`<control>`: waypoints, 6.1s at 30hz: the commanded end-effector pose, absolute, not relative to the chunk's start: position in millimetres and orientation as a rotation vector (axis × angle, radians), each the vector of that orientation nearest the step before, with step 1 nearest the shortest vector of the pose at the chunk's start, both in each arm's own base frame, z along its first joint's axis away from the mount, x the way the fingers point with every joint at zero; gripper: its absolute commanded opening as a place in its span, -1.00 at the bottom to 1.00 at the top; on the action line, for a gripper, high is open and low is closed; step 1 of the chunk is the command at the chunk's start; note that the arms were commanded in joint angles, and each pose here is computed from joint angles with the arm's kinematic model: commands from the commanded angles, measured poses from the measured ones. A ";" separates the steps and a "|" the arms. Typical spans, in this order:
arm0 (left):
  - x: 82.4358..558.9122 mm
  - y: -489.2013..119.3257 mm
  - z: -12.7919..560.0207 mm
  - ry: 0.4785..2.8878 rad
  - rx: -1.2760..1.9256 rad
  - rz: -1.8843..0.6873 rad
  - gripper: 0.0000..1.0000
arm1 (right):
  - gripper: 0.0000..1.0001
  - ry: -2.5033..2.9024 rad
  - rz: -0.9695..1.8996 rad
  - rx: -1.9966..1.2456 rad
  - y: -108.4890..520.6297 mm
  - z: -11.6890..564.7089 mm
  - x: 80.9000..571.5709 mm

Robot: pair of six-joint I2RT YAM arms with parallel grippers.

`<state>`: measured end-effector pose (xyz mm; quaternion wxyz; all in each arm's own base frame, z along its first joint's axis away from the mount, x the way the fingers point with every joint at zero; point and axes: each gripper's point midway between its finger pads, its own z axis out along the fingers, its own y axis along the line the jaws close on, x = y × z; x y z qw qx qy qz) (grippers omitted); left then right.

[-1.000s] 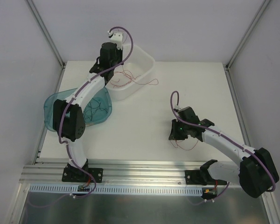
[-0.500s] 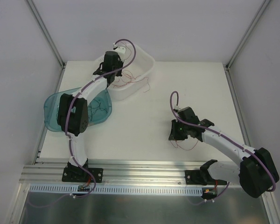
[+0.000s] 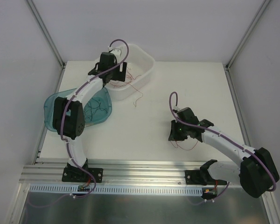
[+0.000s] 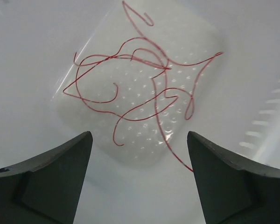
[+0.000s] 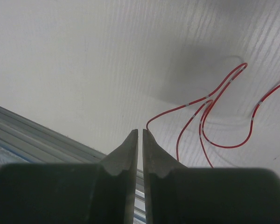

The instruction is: Untangle the cables

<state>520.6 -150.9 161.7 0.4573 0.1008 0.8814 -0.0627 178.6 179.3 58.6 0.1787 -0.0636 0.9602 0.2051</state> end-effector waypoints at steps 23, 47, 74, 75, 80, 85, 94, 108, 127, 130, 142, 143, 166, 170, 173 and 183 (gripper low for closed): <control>384.8 -243.7 125.9 2.227 0.007 -0.124 0.63 | 0.32 2.577 0.567 -0.181 174.3 87.8 185.2; 414.9 -258.3 89.8 2.238 -0.025 -0.052 -1.00 | 0.88 2.461 0.514 -0.159 150.6 111.5 177.7; 481.5 -205.3 275.8 2.082 -0.137 -0.566 -1.00 | 0.88 2.422 0.410 -0.127 126.0 126.6 171.9; 493.3 -208.0 260.7 2.119 -0.145 -0.590 -0.94 | 0.88 2.426 0.408 -0.128 125.7 126.0 171.7; 527.0 -197.8 226.3 2.210 -0.205 -0.654 -0.70 | 0.88 2.426 0.387 -0.121 121.6 126.9 171.0; 521.3 -203.8 233.1 2.213 -0.170 -0.715 0.06 | 0.88 2.425 0.369 -0.116 117.4 127.1 169.4; 460.3 -228.1 265.0 2.186 -0.039 -0.741 0.98 | 0.89 2.397 0.266 -0.070 98.1 139.2 170.3; 288.3 -333.3 203.9 2.347 0.331 -0.733 0.97 | 1.00 2.337 0.032 0.252 35.1 148.8 148.3; 218.3 -469.1 68.9 2.589 0.599 -0.659 0.10 | 0.99 2.240 0.142 0.343 27.6 157.6 135.5; 219.9 -461.0 58.7 2.601 0.582 -0.607 -0.44 | 0.99 2.238 0.143 0.340 27.1 157.8 135.1; 256.5 -409.7 173.0 2.303 0.543 -0.551 -1.00 | 0.99 2.213 0.162 0.342 27.1 160.4 135.8; 262.0 -400.9 194.8 2.258 0.530 -0.562 -1.00 | 0.99 2.214 0.161 0.341 27.0 159.5 135.6; 496.7 -158.3 392.2 1.809 -0.092 -0.207 -1.00 | 0.99 2.247 0.141 0.319 30.1 155.5 137.5; 537.8 -147.8 348.5 1.877 -0.102 -0.154 -0.82 | 0.99 2.247 0.138 0.320 30.0 155.1 137.8; 557.0 -146.4 302.1 1.960 -0.087 -0.127 -0.15 | 0.99 2.251 0.141 0.314 31.0 154.9 138.0; 489.6 -147.3 298.6 2.025 -0.061 -0.259 0.98 | 0.99 2.258 0.154 0.292 34.6 157.9 138.8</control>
